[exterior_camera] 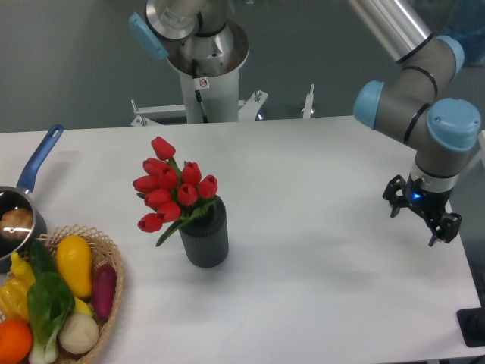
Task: Pick up the flowers from the vase
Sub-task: 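Open the gripper and start moving toward the red tulip bouquet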
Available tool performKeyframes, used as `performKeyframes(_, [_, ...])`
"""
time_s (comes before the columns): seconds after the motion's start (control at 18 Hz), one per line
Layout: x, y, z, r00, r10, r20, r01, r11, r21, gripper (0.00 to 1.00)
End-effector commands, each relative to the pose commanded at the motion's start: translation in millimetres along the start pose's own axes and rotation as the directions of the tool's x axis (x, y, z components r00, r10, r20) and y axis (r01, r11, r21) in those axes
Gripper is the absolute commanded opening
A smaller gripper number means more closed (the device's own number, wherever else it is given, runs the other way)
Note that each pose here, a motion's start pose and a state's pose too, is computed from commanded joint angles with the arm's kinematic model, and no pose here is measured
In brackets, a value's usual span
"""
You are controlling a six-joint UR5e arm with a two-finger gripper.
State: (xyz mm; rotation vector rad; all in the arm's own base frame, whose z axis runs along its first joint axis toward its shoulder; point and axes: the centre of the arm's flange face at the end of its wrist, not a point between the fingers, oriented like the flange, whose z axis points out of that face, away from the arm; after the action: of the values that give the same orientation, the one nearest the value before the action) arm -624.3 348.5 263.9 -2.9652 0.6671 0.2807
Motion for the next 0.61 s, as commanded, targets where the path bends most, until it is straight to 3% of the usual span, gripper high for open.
performKeyframes(0.33, [2.7, -7.3, -0.6, 1.0, 0.007, 0.001, -0.007, 1.0, 0.027, 1.0])
performKeyframes(0.5, [15.5, -15.7, 15.4, 1.0, -0.014, -0.016, 0.017, 0.981, 0.193, 1.0])
performKeyframes(0.61, [30.6, -0.3, 24.6, 0.997, -0.071, -0.024, 0.075, 0.962, 0.261, 1.0])
